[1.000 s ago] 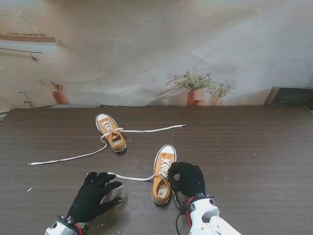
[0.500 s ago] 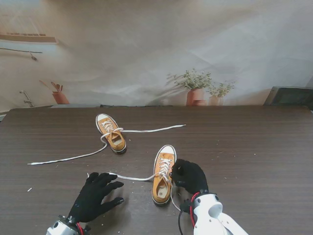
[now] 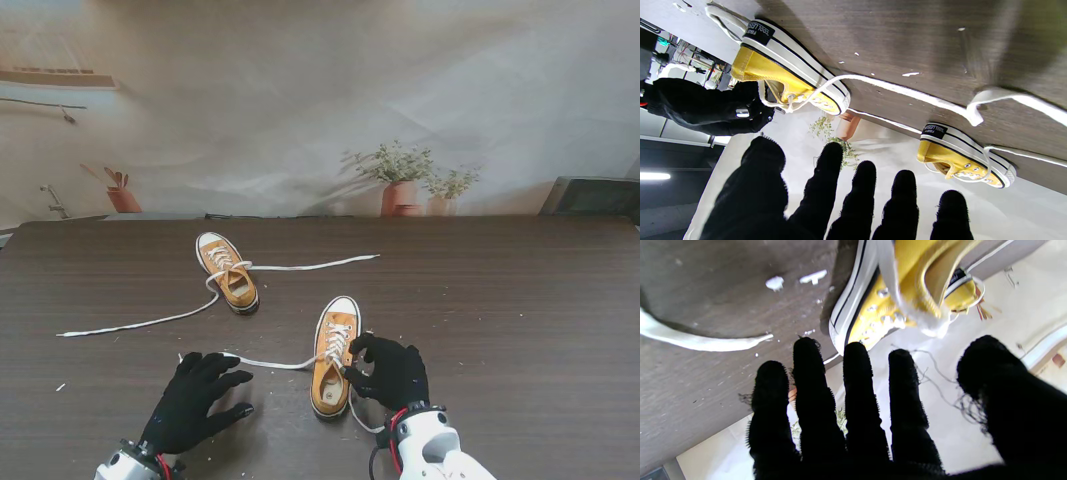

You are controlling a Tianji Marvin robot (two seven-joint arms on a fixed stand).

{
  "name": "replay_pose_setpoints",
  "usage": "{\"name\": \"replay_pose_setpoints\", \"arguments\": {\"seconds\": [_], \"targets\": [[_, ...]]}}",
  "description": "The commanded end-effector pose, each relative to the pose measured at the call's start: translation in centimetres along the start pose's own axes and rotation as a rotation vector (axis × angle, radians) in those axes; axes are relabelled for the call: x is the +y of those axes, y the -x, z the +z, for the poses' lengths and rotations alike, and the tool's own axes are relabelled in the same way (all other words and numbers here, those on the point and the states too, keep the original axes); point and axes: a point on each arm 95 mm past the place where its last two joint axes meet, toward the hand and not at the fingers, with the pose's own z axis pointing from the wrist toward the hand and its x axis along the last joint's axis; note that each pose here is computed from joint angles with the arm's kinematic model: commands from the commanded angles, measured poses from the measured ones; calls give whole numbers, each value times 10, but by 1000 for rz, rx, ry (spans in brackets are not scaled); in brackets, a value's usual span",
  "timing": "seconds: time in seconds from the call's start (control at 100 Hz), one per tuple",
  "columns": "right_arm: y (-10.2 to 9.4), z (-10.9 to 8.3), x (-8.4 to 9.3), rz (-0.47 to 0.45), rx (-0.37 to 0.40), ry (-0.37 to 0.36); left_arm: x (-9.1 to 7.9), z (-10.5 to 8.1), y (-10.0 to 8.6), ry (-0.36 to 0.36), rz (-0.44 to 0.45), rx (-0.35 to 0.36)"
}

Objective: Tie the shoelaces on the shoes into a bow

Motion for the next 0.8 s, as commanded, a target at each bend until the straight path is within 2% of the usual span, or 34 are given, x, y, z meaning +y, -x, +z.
{"name": "replay_pose_setpoints", "arguments": {"seconds": [0.0,0.27,0.37,0.5,0.59,0.67,0.79], "targets": [[0,-2,-6,-24,12,-31,0,0,-2,9,3,7],[-1,6,-21,-77,-4,-69,-1,-1,-2,2,10,11],[0,9,-23,-88,-11,-64,-2,-1,-2,-1,10,13],[1,10,-19,-75,-20,-20,-1,-1,-2,2,9,13],[0,8,-12,-47,-22,14,-1,-1,-2,3,4,12],[-3,6,-2,33,-44,21,-1,-1,-3,3,1,11],[-4,6,9,134,-87,-22,0,0,-4,8,-7,11]]}}
